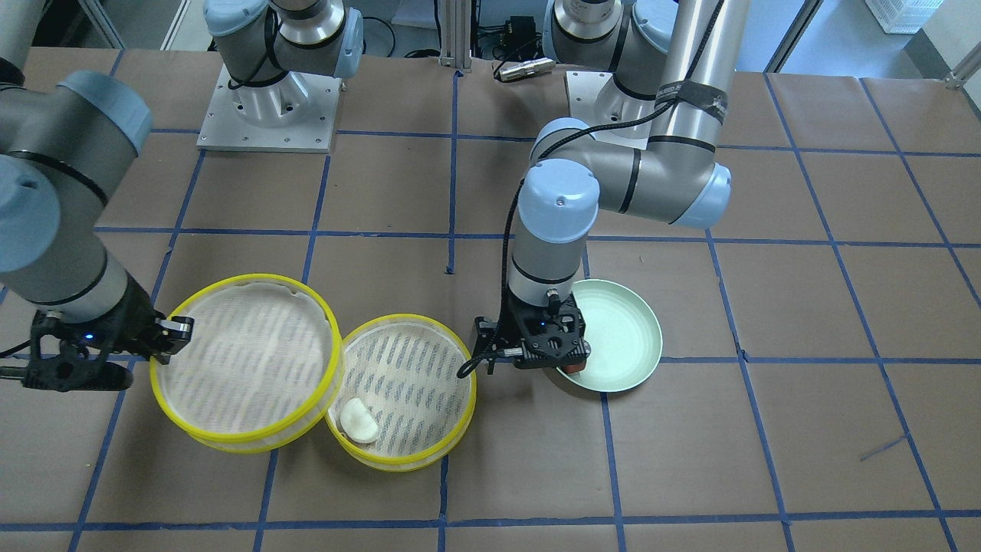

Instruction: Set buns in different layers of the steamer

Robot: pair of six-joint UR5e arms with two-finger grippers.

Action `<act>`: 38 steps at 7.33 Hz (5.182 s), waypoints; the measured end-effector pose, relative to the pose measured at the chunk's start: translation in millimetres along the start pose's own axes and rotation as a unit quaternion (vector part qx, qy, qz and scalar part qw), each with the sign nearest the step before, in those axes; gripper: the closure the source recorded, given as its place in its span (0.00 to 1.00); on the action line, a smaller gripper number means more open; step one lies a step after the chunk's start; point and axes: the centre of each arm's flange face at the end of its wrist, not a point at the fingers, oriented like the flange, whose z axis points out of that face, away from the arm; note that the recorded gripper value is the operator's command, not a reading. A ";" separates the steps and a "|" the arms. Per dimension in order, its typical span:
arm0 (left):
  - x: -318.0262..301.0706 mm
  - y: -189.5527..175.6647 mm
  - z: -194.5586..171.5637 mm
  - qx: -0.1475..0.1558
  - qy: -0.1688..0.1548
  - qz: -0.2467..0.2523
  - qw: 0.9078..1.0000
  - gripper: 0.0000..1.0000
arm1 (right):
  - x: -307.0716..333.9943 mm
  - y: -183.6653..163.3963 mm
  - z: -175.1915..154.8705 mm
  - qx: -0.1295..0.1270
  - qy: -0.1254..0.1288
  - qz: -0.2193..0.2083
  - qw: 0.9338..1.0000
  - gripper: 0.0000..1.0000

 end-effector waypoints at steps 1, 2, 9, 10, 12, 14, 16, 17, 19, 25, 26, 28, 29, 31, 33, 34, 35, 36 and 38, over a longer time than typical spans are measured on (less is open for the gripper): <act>-26.4 -5.7 -2.9 0.000 -0.006 0.017 1.000 0.00 | -34.5 3.5 -2.9 0.002 0.000 0.020 1.000 0.95; -47.2 -10.3 -5.9 0.000 -0.011 0.032 0.999 0.00 | -65.4 7.8 -3.8 0.003 -0.001 0.037 0.999 0.94; -71.7 18.2 39.0 -0.054 -0.026 0.006 0.998 0.99 | -165.6 13.9 33.5 -0.019 0.003 0.095 0.995 0.94; -71.7 19.1 39.7 -0.055 -0.026 -0.002 0.998 1.00 | -166.2 13.2 36.4 -0.021 0.003 0.097 0.995 0.94; -70.3 15.4 34.1 -0.048 -0.024 -0.010 0.998 0.99 | -167.0 13.4 38.1 -0.023 0.001 0.100 0.995 0.93; -65.0 5.0 11.8 -0.036 -0.019 -0.035 0.999 0.99 | -167.4 13.7 40.0 -0.026 0.001 0.100 0.995 0.92; -52.1 -13.6 -28.8 -0.044 0.005 -0.081 0.996 0.99 | -167.6 13.8 41.2 -0.027 0.000 0.100 0.995 0.49; -41.7 -25.3 -48.9 -0.055 0.035 -0.125 0.990 0.99 | -167.7 14.6 42.4 -0.028 0.000 0.099 0.995 0.00; -16.8 -44.7 -80.1 -0.086 0.123 -0.235 0.960 0.99 | -162.3 16.5 33.2 -0.027 0.000 0.081 0.996 0.00; 56.3 -50.1 -67.4 -0.127 0.248 -0.353 0.893 0.00 | -65.1 71.6 -135.5 -0.011 -0.032 0.010 0.999 0.00; 58.2 -49.4 -64.7 -0.128 0.248 -0.354 0.893 0.00 | -73.3 81.5 -163.6 -0.010 -0.038 0.001 0.999 0.00; 59.2 -49.0 -62.7 -0.130 0.250 -0.355 0.892 0.00 | -82.7 90.8 -169.4 -0.026 -0.042 -0.008 0.999 0.00; 59.4 -49.0 -62.6 -0.130 0.250 -0.355 0.892 0.00 | -84.8 93.8 -158.2 -0.038 -0.043 -0.009 0.998 0.00; 55.5 -52.3 -78.6 -0.090 0.253 -0.289 0.919 0.00 | -86.6 96.9 -147.1 -0.049 -0.044 -0.008 0.998 0.00; 38.1 -54.7 -93.2 -0.013 0.202 -0.133 0.970 0.00 | -86.5 96.8 -147.3 -0.049 -0.043 -0.006 0.998 0.00; 22.0 -55.7 -104.8 0.003 0.163 -0.063 0.985 0.00 | -86.2 96.8 -148.2 -0.048 -0.043 -0.006 0.998 0.00; -5.7 -57.7 -119.6 -0.002 0.131 -0.021 0.991 0.00 | -86.1 96.8 -148.9 -0.047 -0.043 -0.006 0.998 0.00; -39.4 -56.0 -138.5 -0.029 0.108 -0.016 0.994 0.00 | -86.0 96.8 -149.2 -0.046 -0.043 -0.006 0.998 0.00; -97.1 -25.0 -193.6 -0.108 0.058 -0.042 0.992 0.00 | -86.0 96.9 -149.4 -0.046 -0.043 -0.005 0.998 0.00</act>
